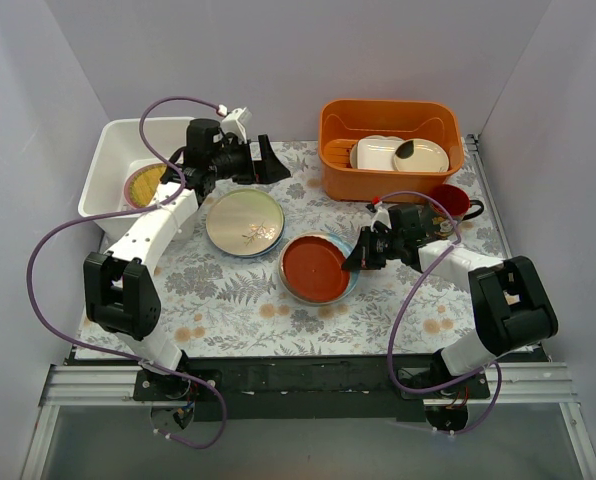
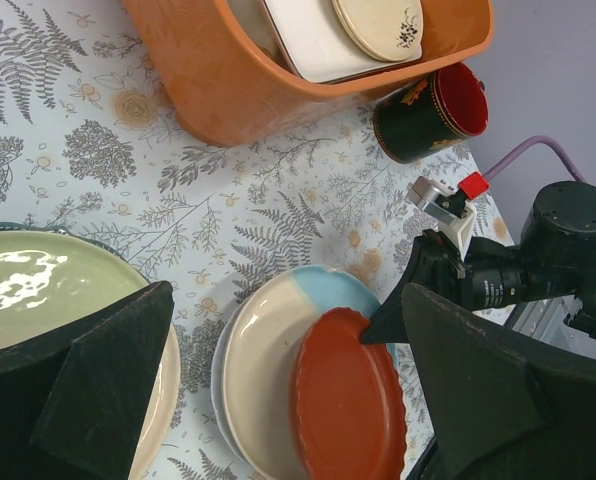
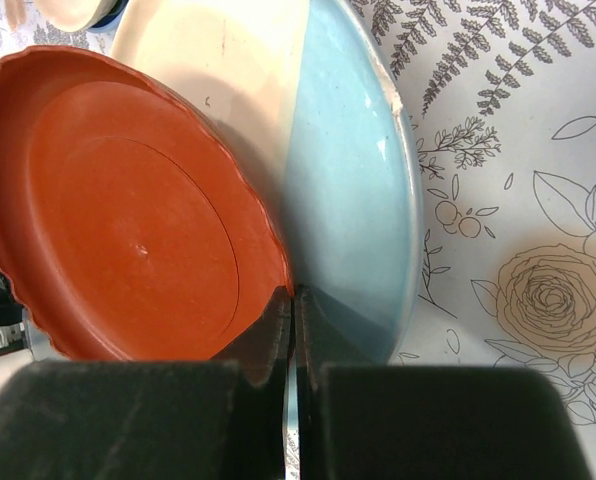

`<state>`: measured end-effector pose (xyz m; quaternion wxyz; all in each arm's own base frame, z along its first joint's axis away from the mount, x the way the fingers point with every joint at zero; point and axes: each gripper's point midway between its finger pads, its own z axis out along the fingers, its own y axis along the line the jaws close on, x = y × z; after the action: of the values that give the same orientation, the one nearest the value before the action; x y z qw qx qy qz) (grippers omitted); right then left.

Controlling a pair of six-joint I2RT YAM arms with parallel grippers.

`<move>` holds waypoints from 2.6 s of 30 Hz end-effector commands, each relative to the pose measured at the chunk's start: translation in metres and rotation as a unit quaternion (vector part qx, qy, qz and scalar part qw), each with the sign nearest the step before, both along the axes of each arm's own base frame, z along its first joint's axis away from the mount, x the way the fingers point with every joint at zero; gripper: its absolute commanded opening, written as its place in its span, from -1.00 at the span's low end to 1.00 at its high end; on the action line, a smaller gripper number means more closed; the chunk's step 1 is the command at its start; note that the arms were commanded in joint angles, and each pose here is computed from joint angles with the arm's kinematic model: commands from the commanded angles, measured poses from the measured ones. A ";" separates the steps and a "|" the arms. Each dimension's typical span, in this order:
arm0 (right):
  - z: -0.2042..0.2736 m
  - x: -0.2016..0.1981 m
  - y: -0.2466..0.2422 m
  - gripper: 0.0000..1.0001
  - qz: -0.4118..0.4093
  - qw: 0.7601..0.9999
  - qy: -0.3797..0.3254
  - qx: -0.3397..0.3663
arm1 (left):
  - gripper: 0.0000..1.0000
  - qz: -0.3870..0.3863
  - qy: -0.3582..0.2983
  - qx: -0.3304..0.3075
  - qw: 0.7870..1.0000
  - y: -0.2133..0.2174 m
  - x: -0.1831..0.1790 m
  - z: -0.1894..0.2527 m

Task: Place the plates into the plastic bin on the countertop
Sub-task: Pick up the plate at the center of the board, then place the plate in the plastic bin.

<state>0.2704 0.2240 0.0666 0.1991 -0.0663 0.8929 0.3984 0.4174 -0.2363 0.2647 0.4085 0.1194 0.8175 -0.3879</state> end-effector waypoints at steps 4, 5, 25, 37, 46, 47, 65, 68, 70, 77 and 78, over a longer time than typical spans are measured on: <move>0.014 0.010 -0.002 -0.97 -0.009 1.000 -0.023 -0.014 | 0.96 -0.029 0.003 -0.001 1.000 -0.004 -0.016 -0.002; 0.018 0.012 -0.001 -0.97 -0.010 0.999 -0.028 -0.012 | 0.96 -0.033 0.007 0.000 0.999 -0.005 -0.019 -0.004; 0.057 0.031 -0.004 -0.97 -0.047 0.995 -0.084 -0.004 | 0.96 -0.118 0.089 0.001 0.989 -0.039 -0.065 -0.065; 0.077 0.038 -0.014 -0.97 -0.081 0.990 -0.114 0.005 | 0.96 -0.171 0.133 0.011 0.976 -0.051 -0.089 -0.093; 0.081 0.037 -0.017 -0.97 -0.088 0.989 -0.117 0.007 | 0.96 -0.201 0.146 0.014 0.969 -0.064 -0.101 -0.100; 0.080 0.036 -0.017 -0.97 -0.088 0.989 -0.116 0.008 | 0.96 -0.204 0.147 0.015 0.968 -0.065 -0.103 -0.099; 0.078 0.033 -0.019 -0.97 -0.086 0.990 -0.113 0.009 | -1.00 -0.239 0.167 0.017 0.956 -0.079 -0.115 -0.108; 0.078 0.032 -0.020 -0.97 -0.087 0.990 -0.115 0.009 | -1.00 -0.239 0.165 0.018 0.957 -0.080 -0.115 -0.107; 0.084 0.036 -0.018 -0.97 -0.087 0.988 -0.129 0.015 | -1.00 -0.238 0.165 0.019 0.957 -0.080 -0.115 -0.107; 0.084 0.035 -0.018 -0.86 -0.082 0.988 -0.129 0.019 | -1.00 -0.235 0.160 0.024 0.958 -0.080 -0.112 -0.105; 0.085 0.035 -0.018 -0.79 -0.082 0.988 -0.130 0.019 | -1.00 -0.235 0.161 0.025 0.958 -0.080 -0.112 -0.105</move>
<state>0.2971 0.2022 0.1286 0.3082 -0.0268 0.8778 0.3656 0.3061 -0.3101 0.1450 0.1523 0.2306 0.8417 -0.4638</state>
